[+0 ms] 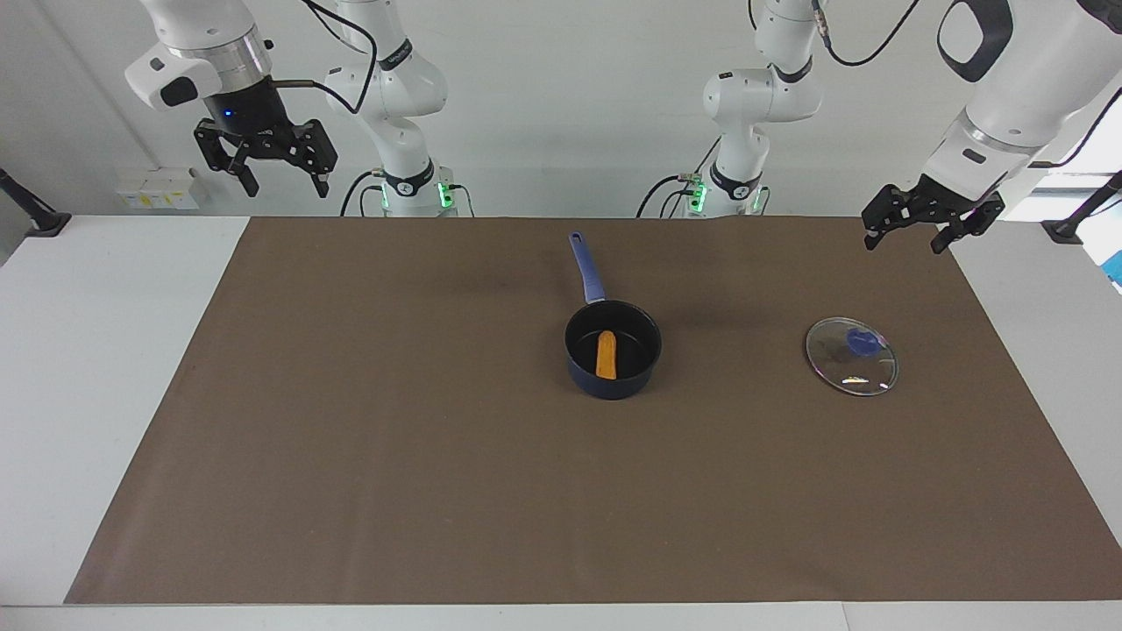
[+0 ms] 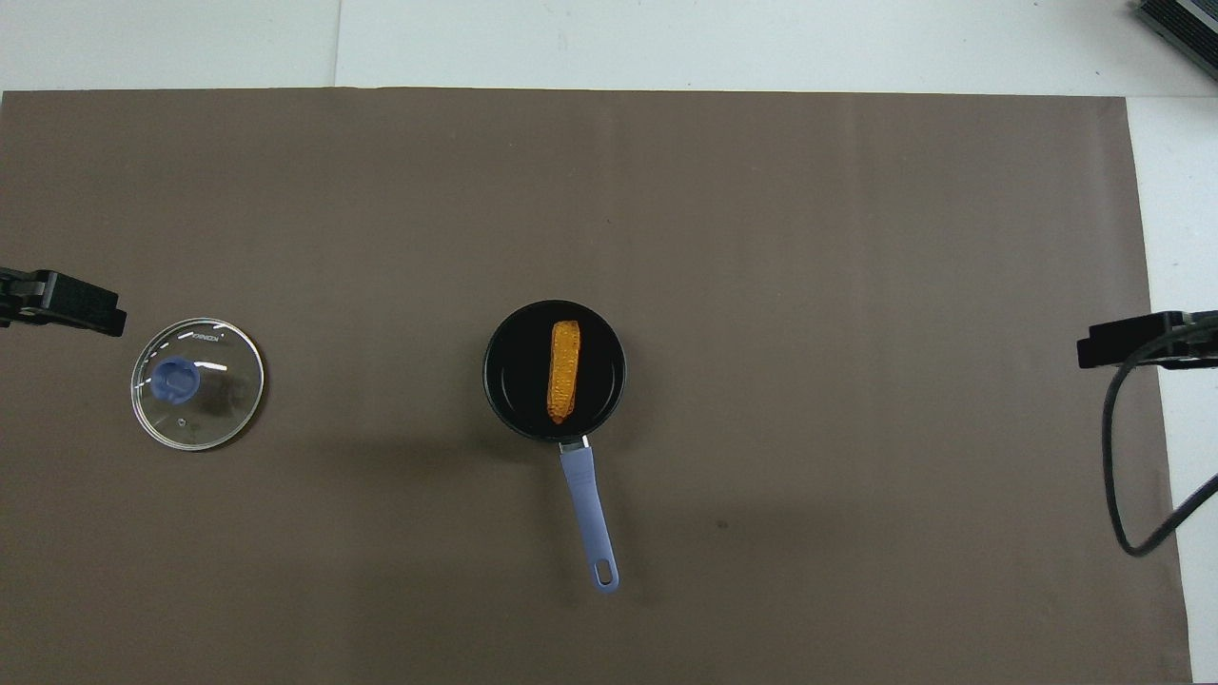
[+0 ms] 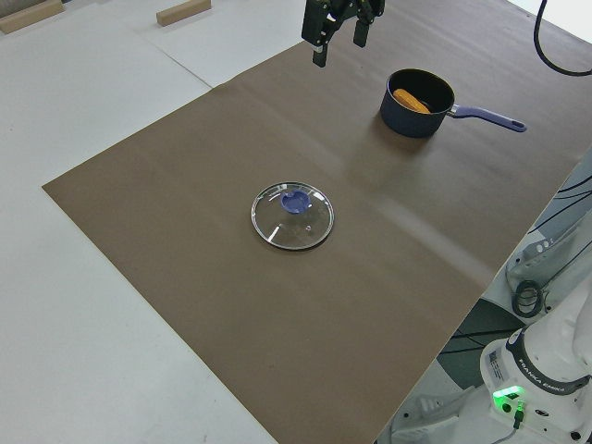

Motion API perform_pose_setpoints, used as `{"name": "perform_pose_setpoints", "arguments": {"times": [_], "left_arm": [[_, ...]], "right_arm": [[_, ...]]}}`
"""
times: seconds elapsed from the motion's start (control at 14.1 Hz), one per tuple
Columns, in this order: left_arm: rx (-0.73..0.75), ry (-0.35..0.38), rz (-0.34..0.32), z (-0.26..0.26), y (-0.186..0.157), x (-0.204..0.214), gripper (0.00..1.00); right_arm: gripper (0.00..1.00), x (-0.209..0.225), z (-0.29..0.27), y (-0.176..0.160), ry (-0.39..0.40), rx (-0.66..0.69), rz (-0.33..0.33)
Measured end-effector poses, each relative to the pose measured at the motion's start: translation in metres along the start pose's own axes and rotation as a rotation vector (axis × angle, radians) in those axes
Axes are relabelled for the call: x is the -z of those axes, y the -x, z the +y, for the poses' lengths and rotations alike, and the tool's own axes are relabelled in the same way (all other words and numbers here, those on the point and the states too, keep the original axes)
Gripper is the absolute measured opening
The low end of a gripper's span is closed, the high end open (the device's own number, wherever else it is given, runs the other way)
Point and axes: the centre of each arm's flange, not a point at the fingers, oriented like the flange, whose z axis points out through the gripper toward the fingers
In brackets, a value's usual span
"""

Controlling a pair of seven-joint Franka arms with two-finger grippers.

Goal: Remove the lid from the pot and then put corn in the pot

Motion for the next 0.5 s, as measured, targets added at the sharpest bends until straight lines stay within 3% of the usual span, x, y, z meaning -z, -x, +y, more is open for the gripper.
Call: {"name": "perform_pose_setpoints", "arguments": {"times": [0.5], "left_arm": [[0.0,0.0,0.0,0.0,0.0,0.0,1.0]], "right_arm": [[1.0,-0.001,0.015,0.001,0.0,-0.029,-0.006]]}}
